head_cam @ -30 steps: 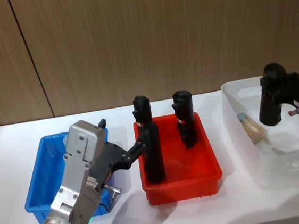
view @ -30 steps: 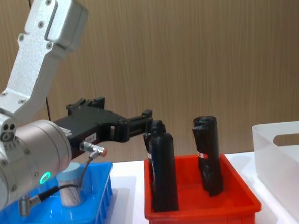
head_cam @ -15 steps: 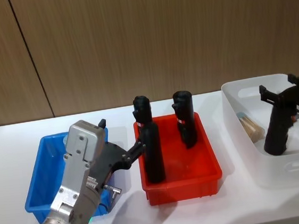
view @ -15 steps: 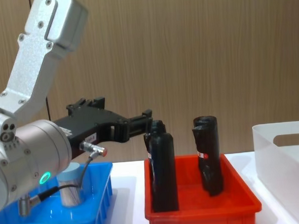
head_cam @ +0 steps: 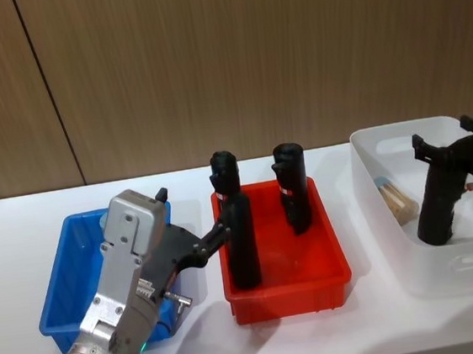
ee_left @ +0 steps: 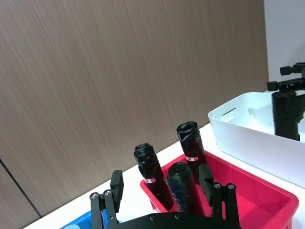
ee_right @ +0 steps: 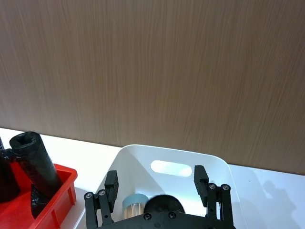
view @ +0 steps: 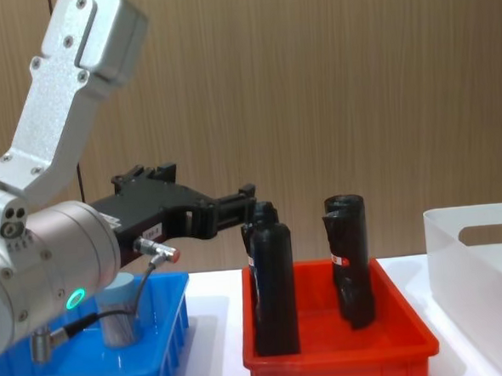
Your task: Pick the cotton swabs from the blue box and place them into the white box.
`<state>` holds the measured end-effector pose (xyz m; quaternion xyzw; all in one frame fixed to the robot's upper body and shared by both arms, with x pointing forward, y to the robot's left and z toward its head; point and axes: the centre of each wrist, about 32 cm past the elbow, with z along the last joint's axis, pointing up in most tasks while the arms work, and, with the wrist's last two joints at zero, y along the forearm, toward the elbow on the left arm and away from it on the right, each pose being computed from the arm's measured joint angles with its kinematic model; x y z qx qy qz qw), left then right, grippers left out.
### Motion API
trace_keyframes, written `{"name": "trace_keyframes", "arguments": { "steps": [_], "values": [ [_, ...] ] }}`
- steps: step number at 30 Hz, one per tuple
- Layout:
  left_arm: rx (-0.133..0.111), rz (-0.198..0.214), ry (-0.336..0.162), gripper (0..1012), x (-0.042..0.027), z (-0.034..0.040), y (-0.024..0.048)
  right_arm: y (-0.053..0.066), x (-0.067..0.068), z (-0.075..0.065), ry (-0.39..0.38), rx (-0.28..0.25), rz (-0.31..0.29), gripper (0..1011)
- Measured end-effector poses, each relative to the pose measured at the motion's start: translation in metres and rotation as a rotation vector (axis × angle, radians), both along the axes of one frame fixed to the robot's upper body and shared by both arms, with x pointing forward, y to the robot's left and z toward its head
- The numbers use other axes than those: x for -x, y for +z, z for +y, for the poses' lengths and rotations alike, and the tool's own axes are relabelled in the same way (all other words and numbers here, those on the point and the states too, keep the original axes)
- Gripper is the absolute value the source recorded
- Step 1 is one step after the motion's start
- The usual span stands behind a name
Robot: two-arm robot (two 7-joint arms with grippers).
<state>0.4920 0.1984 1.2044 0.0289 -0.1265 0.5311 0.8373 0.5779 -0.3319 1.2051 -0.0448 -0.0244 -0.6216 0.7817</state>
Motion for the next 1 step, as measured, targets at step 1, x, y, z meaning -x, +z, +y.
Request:
{"name": "trace_keyframes", "arguments": {
  "steps": [1],
  "values": [
    [0.000, 0.000, 0.000, 1003, 0.0000, 0.0000, 0.0000, 0.0000, 0.0002, -0.0001, 0.000, 0.000, -0.001, 1001]
  ]
}}
